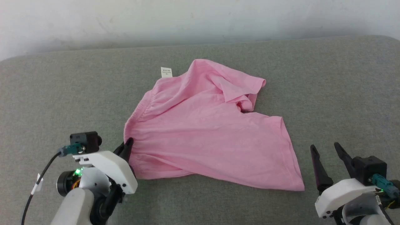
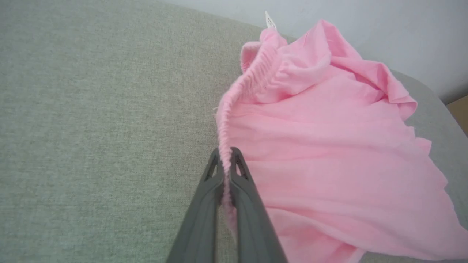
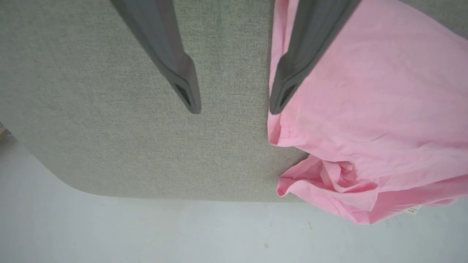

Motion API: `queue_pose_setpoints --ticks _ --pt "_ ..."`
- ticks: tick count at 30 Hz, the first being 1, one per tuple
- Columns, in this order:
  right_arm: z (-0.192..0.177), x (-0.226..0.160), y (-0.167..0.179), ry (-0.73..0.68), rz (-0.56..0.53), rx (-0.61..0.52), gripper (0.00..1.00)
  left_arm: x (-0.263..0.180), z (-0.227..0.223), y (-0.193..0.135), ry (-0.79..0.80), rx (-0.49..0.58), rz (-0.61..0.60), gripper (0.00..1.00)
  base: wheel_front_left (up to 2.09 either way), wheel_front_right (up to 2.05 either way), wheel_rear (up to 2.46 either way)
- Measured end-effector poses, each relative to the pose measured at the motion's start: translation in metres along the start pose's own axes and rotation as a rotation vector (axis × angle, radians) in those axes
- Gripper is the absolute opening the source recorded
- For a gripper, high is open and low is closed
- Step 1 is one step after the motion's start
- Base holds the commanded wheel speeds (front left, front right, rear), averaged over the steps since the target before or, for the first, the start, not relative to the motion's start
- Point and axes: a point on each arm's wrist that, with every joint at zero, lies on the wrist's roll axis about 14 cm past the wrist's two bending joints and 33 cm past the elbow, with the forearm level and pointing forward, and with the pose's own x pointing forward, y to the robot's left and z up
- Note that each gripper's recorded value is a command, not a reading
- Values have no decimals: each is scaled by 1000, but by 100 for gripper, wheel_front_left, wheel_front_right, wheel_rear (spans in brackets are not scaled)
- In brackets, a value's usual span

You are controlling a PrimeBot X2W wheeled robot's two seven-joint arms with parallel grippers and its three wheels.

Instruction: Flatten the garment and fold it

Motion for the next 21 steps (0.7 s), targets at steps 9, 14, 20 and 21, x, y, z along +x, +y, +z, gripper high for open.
queue_pose_setpoints --ticks 9,14,20,21 --pt "-2 7 11 15 35 -5 100 -7 7 12 -130 -12 28 100 0 0 0" --pt "7 12 17 17 76 -31 100 -29 53 7 -408 38 -3 100 0 0 0" --pt "16 35 38 113 179 -98 100 -62 62 6 -552 147 7 100 0 0 0" --pt "15 40 41 143 195 -111 100 -66 60 6 -557 161 15 100 0 0 0"
